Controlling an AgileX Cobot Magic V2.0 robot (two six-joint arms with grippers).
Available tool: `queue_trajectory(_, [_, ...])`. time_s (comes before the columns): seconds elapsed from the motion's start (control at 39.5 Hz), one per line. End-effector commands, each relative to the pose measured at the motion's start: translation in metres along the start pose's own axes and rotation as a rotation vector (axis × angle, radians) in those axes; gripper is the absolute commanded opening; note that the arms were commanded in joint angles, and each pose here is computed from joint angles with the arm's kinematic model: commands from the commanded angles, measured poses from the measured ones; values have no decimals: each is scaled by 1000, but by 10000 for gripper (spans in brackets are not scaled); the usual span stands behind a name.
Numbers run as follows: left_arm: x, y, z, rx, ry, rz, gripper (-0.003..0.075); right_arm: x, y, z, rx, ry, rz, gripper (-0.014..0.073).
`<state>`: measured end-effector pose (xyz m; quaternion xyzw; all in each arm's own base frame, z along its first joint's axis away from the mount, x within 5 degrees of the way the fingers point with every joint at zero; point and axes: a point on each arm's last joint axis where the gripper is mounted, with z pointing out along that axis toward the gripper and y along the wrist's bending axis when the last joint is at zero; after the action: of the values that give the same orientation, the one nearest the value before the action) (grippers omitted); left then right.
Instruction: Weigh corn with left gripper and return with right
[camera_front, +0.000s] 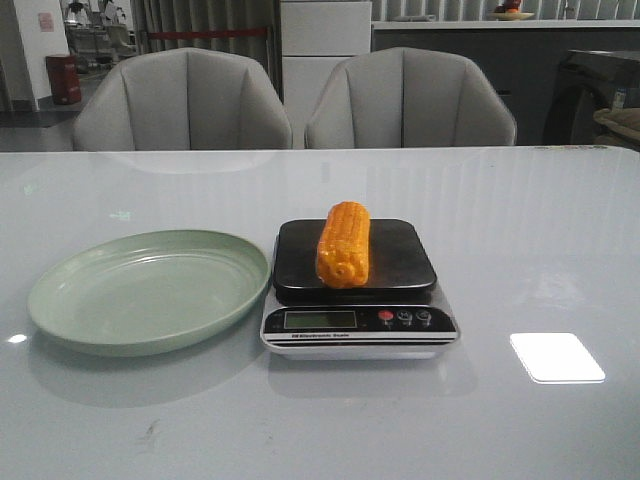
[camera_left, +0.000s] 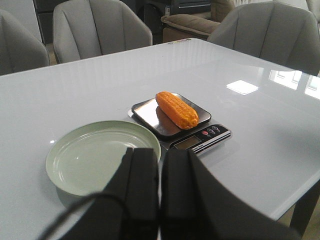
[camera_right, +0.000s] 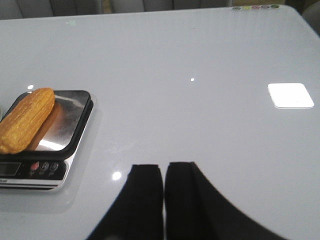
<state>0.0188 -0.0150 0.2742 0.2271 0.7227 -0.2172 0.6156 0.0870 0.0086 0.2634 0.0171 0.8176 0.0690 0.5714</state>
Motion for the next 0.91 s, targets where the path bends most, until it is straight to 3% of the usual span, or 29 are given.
queue_trajectory(0.0, [-15,-1,-6,7,-115,1,114,-18,5,3,-32,-53,-23,304])
queue_trajectory(0.15, [-15,-1,-6,7,-115,1,114,-24,10,14,-57,9,-35,558])
queue_trajectory(0.2, [-15,-1,-6,7,-115,1,114,-27,12,18,-63,39,-39,602])
queue_trajectory(0.48, [-15,-1,-6,7,-115,1,114,-54,37,44,-156,263,-57,582])
queue_trajectory(0.89, [-15,-1,-6,7,-115,1,114,-91,118,109,-321,523,-52,568])
